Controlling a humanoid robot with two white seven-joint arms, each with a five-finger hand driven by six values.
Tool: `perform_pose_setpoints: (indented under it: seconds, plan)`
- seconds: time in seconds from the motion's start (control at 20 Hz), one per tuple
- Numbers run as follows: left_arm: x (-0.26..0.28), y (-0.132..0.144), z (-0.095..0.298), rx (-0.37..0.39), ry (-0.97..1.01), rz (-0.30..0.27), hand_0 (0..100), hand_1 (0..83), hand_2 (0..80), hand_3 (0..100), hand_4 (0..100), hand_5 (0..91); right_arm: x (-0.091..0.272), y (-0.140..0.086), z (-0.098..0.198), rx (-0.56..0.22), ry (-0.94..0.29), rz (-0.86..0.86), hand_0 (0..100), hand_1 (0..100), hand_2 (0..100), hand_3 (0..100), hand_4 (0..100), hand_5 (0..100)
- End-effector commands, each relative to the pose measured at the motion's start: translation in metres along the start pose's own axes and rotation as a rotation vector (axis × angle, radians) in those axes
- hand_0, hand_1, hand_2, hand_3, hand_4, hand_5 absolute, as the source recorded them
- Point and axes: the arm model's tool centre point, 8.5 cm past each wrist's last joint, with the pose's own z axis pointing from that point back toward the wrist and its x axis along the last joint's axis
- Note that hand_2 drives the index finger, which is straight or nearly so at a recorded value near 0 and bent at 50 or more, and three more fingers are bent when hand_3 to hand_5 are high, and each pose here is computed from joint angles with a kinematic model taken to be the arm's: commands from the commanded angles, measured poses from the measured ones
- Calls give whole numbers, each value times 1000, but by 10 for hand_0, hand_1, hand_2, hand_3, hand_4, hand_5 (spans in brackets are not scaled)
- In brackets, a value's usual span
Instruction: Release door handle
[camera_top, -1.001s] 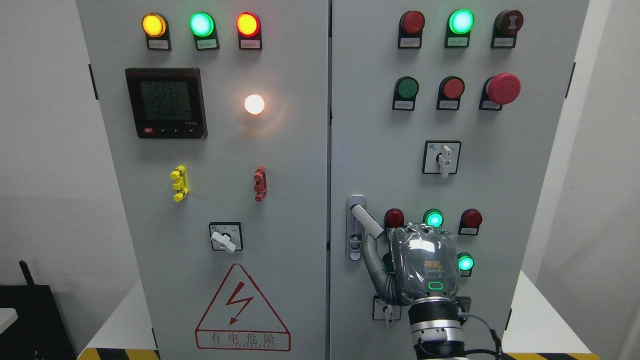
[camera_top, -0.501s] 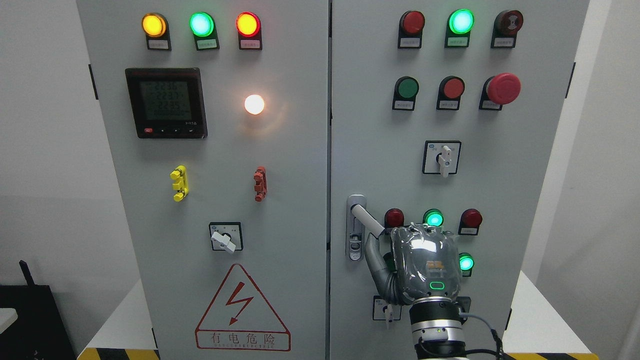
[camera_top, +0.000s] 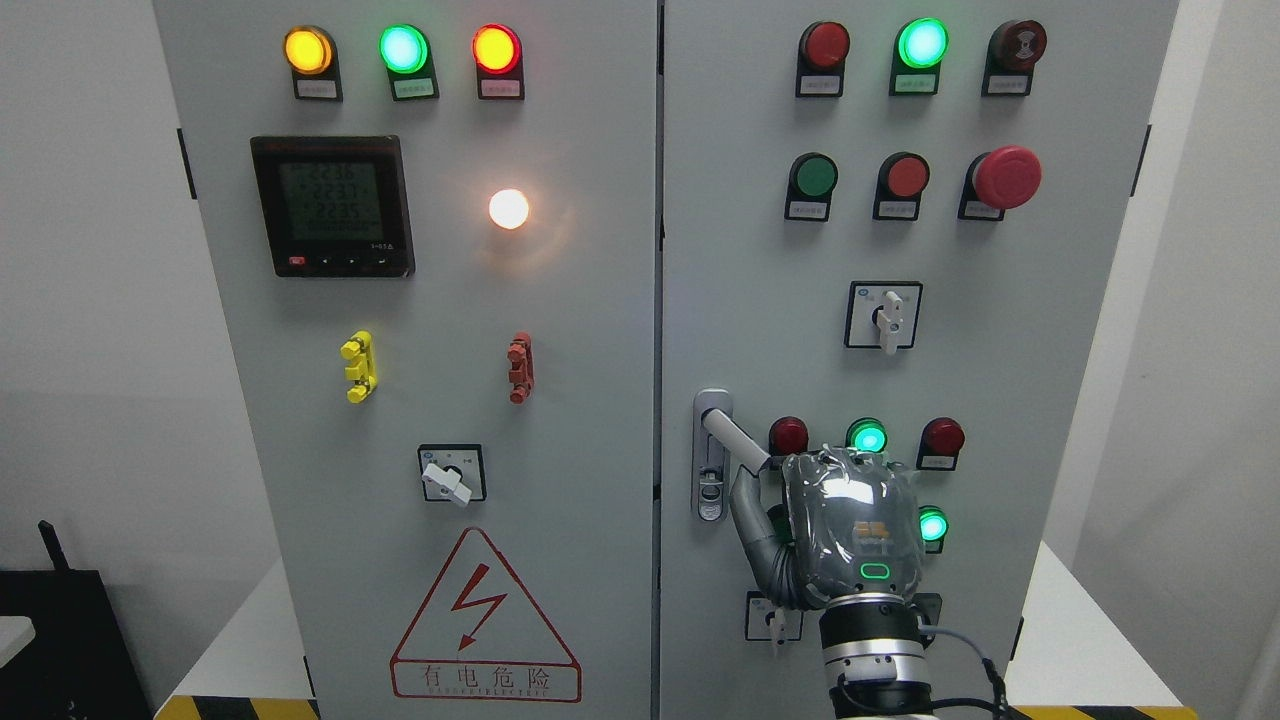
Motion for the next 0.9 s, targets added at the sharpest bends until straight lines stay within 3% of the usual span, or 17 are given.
perform_pose_setpoints:
  seconds: [0.0, 0.85]
  plan:
    - [10, -2, -1, -5, -30, 2, 120, 389, 0, 0, 0, 0, 0, -3, 0, -8, -1, -2, 661, 0, 1000, 1000, 1000, 962]
    - [10, -2, -1, -5, -30, 0, 120, 389, 0, 0, 0, 0, -3, -4, -1, -13, 6, 0, 668, 0, 1000, 1000, 1000, 963]
